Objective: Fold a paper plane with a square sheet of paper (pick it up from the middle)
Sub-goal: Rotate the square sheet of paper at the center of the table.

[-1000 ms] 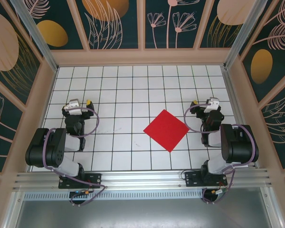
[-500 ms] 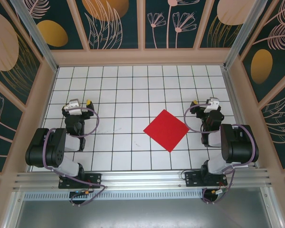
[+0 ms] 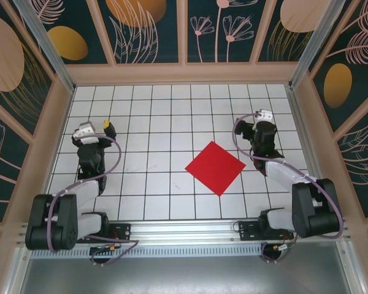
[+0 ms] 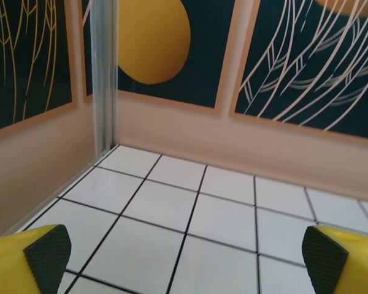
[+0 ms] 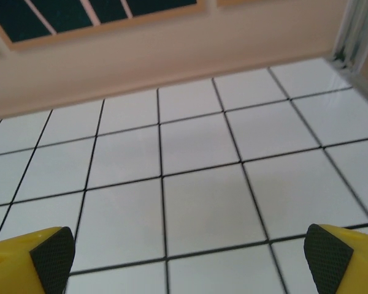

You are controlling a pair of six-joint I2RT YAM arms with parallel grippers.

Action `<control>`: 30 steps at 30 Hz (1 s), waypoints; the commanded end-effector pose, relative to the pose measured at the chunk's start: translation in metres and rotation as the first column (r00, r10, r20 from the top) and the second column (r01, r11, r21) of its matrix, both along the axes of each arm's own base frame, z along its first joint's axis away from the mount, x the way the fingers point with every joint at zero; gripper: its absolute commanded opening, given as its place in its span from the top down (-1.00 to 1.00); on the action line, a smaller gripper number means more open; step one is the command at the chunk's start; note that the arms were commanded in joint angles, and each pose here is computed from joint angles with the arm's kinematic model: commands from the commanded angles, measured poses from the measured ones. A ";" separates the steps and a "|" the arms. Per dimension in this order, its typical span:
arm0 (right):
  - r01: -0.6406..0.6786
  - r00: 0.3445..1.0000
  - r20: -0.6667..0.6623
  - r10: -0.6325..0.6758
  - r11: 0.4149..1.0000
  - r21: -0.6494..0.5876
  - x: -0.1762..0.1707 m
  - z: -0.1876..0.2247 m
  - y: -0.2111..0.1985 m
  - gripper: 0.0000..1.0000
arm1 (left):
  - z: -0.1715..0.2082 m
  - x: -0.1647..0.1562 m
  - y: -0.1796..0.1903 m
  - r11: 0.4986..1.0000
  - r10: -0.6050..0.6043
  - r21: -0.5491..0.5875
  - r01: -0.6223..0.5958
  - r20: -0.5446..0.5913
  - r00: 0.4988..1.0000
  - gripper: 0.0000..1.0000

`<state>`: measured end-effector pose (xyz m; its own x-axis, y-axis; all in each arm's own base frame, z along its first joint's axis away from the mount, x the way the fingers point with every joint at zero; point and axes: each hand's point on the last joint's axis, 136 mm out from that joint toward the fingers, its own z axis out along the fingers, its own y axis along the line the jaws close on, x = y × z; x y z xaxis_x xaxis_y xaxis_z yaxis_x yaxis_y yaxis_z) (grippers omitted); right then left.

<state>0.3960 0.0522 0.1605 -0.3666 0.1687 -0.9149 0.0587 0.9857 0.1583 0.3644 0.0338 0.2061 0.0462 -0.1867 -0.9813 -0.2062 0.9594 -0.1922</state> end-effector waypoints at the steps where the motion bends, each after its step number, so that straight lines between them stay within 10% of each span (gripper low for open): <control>1: 0.077 0.961 -0.270 -0.065 0.996 0.035 -0.023 -0.034 0.006 -0.98 | 0.005 0.005 -0.005 0.983 -0.034 -0.181 0.020 -0.077 0.996 -0.97; 13: 0.087 0.829 -0.549 0.109 0.944 0.318 -0.075 -0.089 0.109 -0.95 | 0.018 0.007 -0.051 0.896 -0.289 -0.394 0.202 -0.175 0.941 -0.97; 30: -0.004 0.723 -0.661 0.199 0.959 0.284 -0.049 -0.146 0.190 -0.88 | 0.001 0.010 -0.055 0.892 -0.313 -0.404 0.204 -0.224 0.923 -0.97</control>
